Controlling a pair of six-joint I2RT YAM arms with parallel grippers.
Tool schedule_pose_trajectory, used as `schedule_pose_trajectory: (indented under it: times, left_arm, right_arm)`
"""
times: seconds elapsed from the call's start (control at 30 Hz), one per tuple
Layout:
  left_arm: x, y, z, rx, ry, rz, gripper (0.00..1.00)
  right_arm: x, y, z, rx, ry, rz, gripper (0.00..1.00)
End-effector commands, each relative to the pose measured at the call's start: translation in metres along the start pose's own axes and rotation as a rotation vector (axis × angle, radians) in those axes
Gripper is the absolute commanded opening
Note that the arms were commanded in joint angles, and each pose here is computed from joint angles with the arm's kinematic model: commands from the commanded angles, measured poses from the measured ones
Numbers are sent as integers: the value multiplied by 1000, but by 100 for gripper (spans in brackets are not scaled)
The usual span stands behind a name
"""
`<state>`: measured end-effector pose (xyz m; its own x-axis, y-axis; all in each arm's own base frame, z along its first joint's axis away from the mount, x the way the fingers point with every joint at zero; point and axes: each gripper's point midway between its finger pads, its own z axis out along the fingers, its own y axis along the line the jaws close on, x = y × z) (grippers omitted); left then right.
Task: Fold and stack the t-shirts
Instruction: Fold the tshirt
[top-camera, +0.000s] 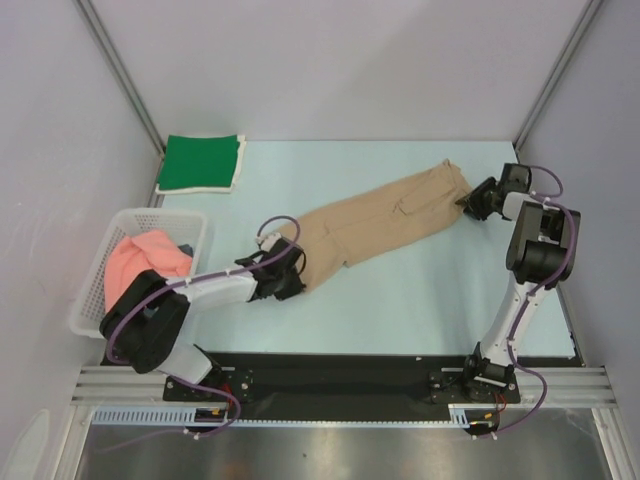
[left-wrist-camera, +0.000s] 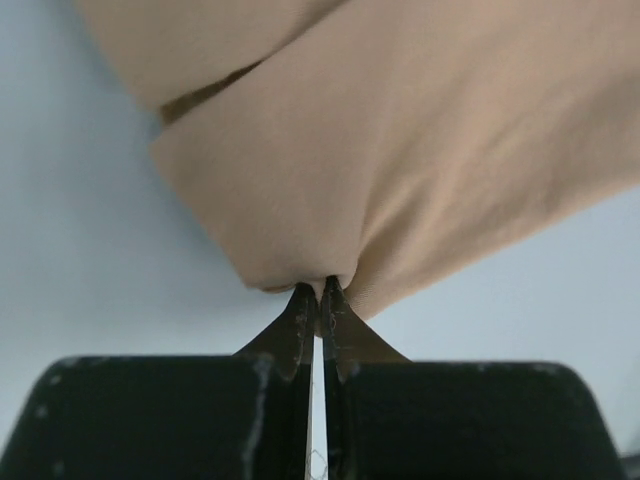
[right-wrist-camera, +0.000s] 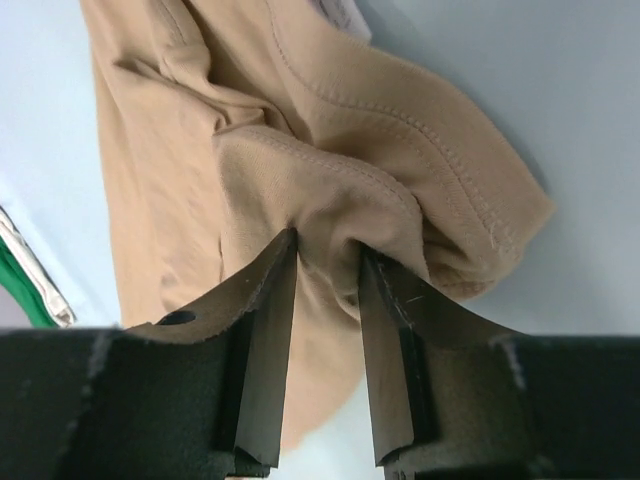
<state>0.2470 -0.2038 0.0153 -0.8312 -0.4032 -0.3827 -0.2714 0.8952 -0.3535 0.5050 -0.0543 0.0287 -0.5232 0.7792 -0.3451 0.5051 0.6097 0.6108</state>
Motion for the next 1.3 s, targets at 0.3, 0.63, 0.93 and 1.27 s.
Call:
schedule_pose_trajectory:
  times: [0.3, 0.63, 0.93, 1.27]
  left_arm:
    - [148, -71, -34, 245, 274, 328, 0]
    - [219, -116, -79, 581, 604, 748, 24]
    - [147, -166, -152, 864, 456, 795, 94]
    - [41, -123, -145, 636, 187, 604, 91]
  right_arm:
    - [-12, 47, 71, -39, -18, -180, 37]
    - [-21, 105, 98, -86, 27, -217, 39]
    - [-31, 129, 113, -134, -33, -173, 6]
    - [-71, 157, 119, -201, -175, -272, 22]
